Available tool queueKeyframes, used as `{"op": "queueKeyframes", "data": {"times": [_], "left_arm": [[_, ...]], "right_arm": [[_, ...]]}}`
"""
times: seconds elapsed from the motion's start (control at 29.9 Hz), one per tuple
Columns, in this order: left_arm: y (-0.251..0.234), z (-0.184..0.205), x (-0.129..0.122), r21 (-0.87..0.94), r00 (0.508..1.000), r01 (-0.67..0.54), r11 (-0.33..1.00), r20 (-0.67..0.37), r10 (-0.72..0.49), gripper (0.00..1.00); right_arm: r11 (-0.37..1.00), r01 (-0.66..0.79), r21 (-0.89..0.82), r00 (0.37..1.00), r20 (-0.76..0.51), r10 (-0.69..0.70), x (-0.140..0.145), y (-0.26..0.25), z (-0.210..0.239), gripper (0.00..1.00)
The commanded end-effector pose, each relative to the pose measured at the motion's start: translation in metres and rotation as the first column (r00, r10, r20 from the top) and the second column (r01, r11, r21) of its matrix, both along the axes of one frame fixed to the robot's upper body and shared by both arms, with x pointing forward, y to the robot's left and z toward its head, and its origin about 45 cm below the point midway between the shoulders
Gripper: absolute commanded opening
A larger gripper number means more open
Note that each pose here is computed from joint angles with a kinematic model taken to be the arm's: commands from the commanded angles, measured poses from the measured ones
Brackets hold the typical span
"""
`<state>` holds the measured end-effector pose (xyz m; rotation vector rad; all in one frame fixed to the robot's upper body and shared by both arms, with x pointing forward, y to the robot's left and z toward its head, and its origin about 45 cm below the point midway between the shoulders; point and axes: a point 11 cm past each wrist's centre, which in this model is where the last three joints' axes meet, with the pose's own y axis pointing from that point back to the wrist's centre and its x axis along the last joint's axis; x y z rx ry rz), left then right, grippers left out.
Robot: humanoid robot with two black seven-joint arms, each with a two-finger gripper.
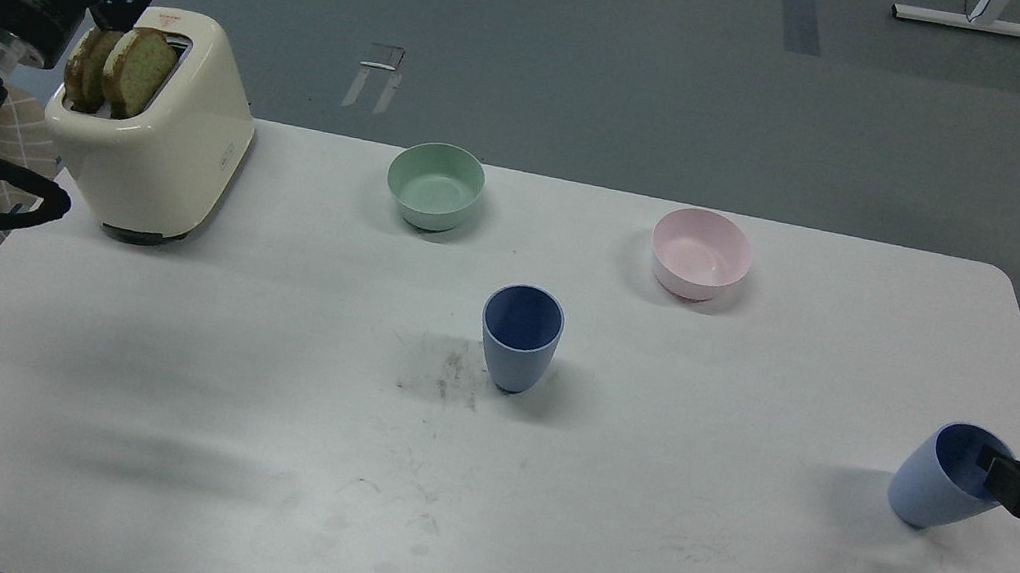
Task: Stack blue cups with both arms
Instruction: 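Reach the right gripper to the other blue cup and grasp it, then lift the blue cup with the right gripper toward the centered cup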
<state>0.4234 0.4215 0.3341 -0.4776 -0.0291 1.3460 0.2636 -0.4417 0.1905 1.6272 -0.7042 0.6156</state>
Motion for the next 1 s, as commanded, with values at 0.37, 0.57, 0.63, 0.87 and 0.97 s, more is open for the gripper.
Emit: {"op": "queueKeyframes", "data": {"times": [0.37, 0.57, 0.63, 0.87, 0.97], "left_arm": [[-0.004, -0.001, 0.001, -0.008, 1.000, 0.009, 1.000, 0.004, -0.009, 0.97], [-0.003, 0.001, 0.001, -0.004, 1.000, 0.007, 1.000, 0.007, -0.007, 0.97], [-0.001, 0.002, 0.001, -0.001, 1.000, 0.005, 1.000, 0.008, -0.005, 0.98], [0.002, 0.004, 0.000, 0.009, 1.000, 0.002, 1.000, 0.007, -0.002, 0.97], [0.003, 0.005, 0.000, 0.012, 1.000, 0.000, 1.000, 0.006, 0.000, 0.97]], "right_arm": [[1.000, 0.004, 0.005, 1.000, -0.016, -0.004, -0.004, 0.000, -0.005, 0.00], [0.999, -0.014, 0.036, 0.998, 0.055, 0.012, 0.010, 0.002, 0.015, 0.00], [0.999, -0.017, 0.045, 0.991, 0.133, 0.011, 0.026, 0.001, 0.040, 0.00], [0.988, -0.107, 0.110, 0.947, 0.314, 0.068, 0.072, 0.036, 0.098, 0.00], [0.965, -0.209, 0.159, 0.916, 0.378, 0.136, 0.098, 0.080, 0.116, 0.00]]}}
